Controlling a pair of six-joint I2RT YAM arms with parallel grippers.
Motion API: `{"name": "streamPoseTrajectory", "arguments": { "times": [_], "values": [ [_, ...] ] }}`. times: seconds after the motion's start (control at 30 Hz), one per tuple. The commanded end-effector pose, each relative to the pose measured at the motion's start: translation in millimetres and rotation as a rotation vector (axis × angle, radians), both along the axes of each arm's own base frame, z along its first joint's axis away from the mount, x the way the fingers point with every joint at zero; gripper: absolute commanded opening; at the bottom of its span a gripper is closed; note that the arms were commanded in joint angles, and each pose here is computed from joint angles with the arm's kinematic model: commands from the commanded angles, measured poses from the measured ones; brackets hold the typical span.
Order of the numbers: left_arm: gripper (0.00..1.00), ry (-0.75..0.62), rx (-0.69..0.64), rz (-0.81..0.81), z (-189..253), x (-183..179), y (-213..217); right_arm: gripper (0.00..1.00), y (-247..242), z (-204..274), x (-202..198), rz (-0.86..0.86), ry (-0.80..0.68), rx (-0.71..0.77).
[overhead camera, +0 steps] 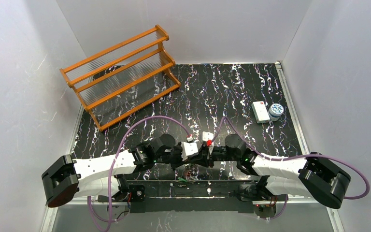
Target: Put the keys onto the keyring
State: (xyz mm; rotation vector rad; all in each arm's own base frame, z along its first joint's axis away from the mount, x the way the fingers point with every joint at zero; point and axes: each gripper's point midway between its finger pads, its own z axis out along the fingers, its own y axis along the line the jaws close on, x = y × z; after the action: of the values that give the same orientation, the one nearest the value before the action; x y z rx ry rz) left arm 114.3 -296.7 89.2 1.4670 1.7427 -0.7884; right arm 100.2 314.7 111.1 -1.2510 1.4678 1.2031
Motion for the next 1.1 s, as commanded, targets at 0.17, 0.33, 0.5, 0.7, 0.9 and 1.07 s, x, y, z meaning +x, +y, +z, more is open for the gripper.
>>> {"name": "streamPoseTrajectory", "arguments": {
  "times": [0.17,0.33,0.5,0.7,0.9,1.07],
  "values": [
    [0.00,-0.027,-0.021,0.000,12.4,2.6,-5.2,0.39,2.7,8.1,11.1,-0.026,-0.053,-0.020],
    [0.00,-0.027,-0.021,0.000,12.1,2.5,-5.8,0.31,1.3,5.9,12.0,-0.031,-0.055,-0.034],
    [0.00,-0.026,-0.020,-0.002,11.9,1.6,-6.7,0.01,1.3,7.0,12.3,-0.031,-0.059,-0.033],
    [0.24,-0.035,-0.035,0.025,12.4,2.5,-1.9,0.01,-1.7,11.6,7.4,-0.018,-0.082,0.004],
    [0.34,-0.067,-0.162,0.058,25.4,0.7,3.4,0.01,-8.0,24.4,-0.3,-0.014,-0.124,0.108],
    [0.27,-0.045,-0.261,0.052,27.1,-6.9,0.7,0.01,-8.7,35.7,-7.7,0.019,-0.141,0.163]
  ]
}}
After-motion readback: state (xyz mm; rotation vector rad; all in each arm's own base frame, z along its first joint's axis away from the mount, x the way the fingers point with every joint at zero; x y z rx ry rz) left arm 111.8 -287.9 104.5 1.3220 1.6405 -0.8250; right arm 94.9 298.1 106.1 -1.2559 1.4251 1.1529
